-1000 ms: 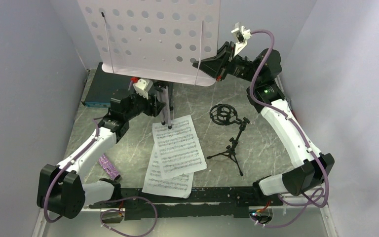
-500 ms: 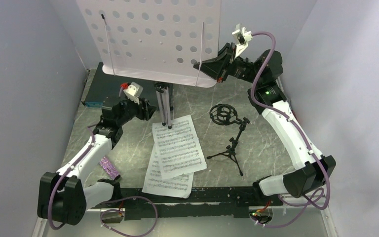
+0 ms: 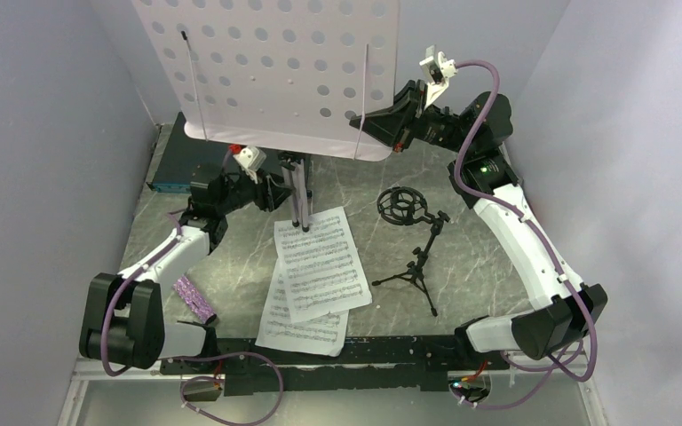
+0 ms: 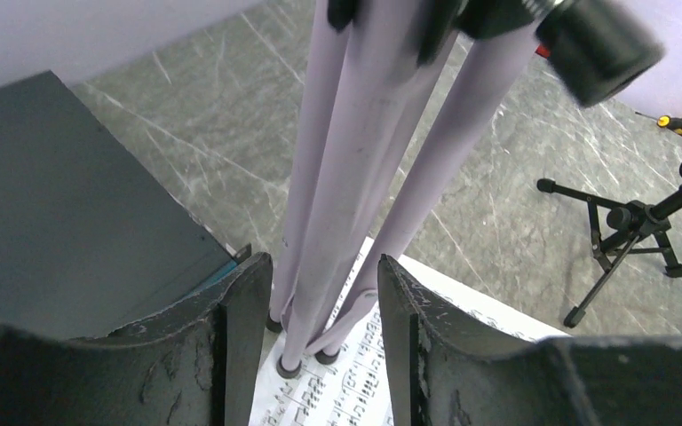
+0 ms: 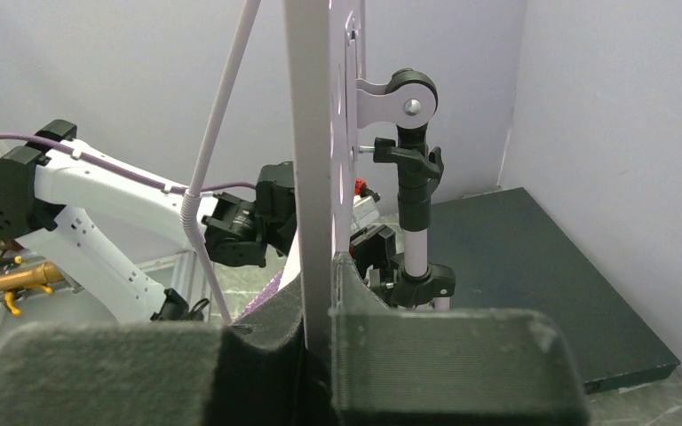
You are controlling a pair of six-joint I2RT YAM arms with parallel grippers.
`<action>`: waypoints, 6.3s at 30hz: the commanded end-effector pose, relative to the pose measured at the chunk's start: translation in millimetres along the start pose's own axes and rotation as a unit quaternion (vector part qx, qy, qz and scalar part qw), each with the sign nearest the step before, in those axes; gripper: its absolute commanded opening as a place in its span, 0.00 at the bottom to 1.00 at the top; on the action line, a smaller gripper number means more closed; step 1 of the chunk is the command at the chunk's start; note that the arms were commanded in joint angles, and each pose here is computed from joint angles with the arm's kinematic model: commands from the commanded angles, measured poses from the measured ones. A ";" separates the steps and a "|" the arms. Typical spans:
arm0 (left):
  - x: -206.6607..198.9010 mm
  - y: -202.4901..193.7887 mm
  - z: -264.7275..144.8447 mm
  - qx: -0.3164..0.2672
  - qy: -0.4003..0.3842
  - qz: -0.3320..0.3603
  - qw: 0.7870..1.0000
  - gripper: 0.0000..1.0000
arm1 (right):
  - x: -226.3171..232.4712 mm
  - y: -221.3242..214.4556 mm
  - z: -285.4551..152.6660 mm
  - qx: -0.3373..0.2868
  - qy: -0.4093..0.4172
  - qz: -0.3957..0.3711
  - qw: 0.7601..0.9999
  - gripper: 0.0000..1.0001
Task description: Set up the instrument practice props
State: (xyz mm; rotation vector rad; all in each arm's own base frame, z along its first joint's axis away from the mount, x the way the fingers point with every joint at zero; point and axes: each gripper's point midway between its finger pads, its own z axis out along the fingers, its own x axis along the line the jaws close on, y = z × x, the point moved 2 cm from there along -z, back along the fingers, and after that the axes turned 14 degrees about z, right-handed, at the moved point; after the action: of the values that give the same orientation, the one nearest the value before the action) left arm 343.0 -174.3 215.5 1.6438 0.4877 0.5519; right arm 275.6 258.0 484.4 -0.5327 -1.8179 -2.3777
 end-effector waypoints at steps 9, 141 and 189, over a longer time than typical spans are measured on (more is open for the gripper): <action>2.9 30.0 7.8 -0.055 -0.027 0.064 0.996 0.33 | 25.7 15.4 -3.8 -0.013 0.026 -0.022 0.999 0.00; -4.2 95.0 -33.6 -0.155 0.091 0.048 0.983 0.85 | 41.0 41.2 -10.9 -0.018 -0.014 -0.124 0.992 0.00; -14.9 37.8 -5.9 -0.136 0.024 0.142 0.980 0.03 | 38.2 37.1 -16.0 -0.037 -0.030 -0.120 0.992 0.59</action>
State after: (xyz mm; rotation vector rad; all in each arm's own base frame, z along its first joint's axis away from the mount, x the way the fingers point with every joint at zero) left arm 335.4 -177.3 236.3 1.4506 0.3148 0.7885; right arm 263.1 249.0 492.2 -0.5293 -1.9627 -2.4268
